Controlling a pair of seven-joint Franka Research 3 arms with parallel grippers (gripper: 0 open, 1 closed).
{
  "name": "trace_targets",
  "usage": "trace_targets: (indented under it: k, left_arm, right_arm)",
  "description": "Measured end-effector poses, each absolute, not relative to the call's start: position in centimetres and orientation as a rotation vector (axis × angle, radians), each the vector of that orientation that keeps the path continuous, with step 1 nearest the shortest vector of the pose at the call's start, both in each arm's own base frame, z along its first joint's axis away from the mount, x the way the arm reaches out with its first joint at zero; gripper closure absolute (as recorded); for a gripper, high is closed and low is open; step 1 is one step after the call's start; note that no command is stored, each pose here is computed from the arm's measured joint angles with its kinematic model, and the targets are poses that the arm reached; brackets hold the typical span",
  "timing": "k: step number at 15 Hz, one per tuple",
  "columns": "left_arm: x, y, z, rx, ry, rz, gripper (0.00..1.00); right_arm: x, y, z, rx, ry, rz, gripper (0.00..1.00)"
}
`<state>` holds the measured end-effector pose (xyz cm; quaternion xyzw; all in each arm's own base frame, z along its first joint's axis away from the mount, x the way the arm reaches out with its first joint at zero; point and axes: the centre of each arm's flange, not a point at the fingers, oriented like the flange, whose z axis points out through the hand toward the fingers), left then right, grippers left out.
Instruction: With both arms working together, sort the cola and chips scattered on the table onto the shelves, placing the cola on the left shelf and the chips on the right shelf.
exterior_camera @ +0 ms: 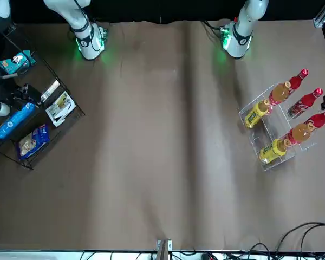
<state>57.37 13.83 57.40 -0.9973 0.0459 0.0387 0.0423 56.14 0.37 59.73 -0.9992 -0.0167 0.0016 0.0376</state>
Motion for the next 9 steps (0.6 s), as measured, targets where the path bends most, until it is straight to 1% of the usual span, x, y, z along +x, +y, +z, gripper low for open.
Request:
trace_targets:
  k: [6,8,9]
  left_arm:
    - [57.8,1.5,59.9,-3.010,0.197,0.046,0.00]
    - [57.6,-3.6,59.9,-3.000,0.201,0.037,0.00]
    - [57.4,-8.2,59.3,-2.989,0.207,0.043,0.00]
  right_arm:
    - [56.1,0.4,59.7,-3.042,-0.043,0.004,0.00]
    - [56.2,0.6,59.9,-3.039,-0.048,0.000,0.00]
    - [56.1,0.9,60.0,-3.036,-0.054,-0.002,0.00]
